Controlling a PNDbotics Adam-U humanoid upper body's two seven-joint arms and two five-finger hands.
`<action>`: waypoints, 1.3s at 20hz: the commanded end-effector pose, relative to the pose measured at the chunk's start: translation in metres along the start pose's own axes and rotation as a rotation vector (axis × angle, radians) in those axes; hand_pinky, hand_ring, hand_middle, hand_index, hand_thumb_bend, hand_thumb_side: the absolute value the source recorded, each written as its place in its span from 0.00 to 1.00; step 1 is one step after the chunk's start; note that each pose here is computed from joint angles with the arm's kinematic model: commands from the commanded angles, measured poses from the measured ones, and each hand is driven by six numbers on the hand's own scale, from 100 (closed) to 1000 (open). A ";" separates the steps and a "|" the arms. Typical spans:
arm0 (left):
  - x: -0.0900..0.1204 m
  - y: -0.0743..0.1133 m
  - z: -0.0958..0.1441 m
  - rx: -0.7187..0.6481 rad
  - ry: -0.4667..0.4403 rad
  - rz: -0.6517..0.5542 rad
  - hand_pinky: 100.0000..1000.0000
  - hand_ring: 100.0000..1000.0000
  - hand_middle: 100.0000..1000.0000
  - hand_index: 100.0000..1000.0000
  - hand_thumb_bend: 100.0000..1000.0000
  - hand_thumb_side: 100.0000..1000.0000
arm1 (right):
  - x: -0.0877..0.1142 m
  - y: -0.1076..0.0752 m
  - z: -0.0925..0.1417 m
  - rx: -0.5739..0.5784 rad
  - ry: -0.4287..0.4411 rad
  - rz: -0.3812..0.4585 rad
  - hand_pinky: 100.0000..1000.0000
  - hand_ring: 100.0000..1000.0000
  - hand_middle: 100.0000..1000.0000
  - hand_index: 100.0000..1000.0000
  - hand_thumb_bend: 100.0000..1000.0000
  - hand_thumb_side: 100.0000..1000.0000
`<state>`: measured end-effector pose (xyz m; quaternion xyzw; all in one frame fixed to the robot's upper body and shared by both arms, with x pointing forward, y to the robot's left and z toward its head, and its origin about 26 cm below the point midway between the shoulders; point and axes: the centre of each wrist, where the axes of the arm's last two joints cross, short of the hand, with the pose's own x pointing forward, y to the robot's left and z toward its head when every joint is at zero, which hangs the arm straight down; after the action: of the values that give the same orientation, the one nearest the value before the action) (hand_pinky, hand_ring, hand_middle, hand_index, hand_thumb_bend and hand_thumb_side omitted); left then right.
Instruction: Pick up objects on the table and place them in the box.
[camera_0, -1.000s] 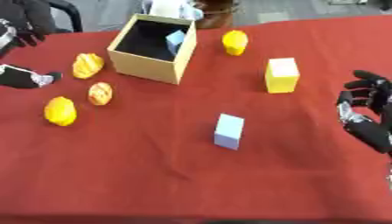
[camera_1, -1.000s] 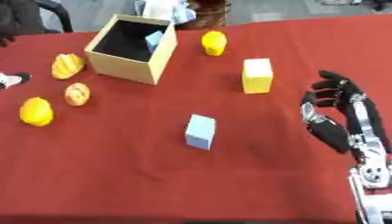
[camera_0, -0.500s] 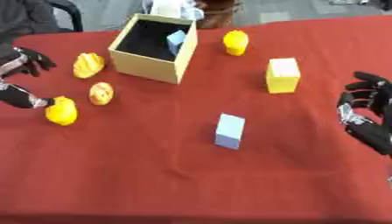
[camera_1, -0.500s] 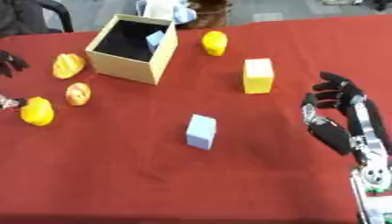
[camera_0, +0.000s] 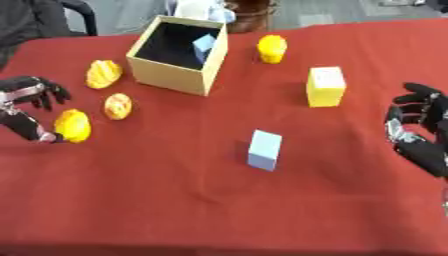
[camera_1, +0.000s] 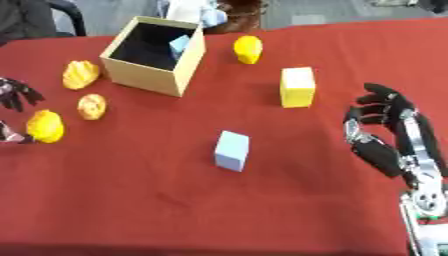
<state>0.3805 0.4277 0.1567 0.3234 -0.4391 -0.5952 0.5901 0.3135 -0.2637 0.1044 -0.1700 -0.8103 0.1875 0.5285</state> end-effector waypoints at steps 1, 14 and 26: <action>-0.002 0.008 -0.001 0.022 0.045 -0.029 0.69 0.65 0.71 0.85 0.53 0.01 | 0.004 -0.006 -0.003 -0.003 -0.021 0.018 0.61 0.64 0.63 0.84 0.00 0.18; 0.007 0.004 -0.011 0.131 0.086 -0.129 0.54 0.39 0.40 0.59 0.33 0.00 | 0.004 -0.006 -0.003 -0.007 -0.017 0.013 0.61 0.64 0.63 0.84 0.00 0.19; 0.061 0.101 0.008 0.460 0.008 -0.177 0.57 0.40 0.41 0.62 0.37 0.00 | 0.002 -0.004 -0.002 0.005 -0.012 0.011 0.61 0.64 0.63 0.84 0.00 0.20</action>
<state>0.4112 0.3739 0.2423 0.4688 -0.5273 -0.5401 0.4588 0.3135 -0.2641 0.1021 -0.1694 -0.8079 0.1886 0.5320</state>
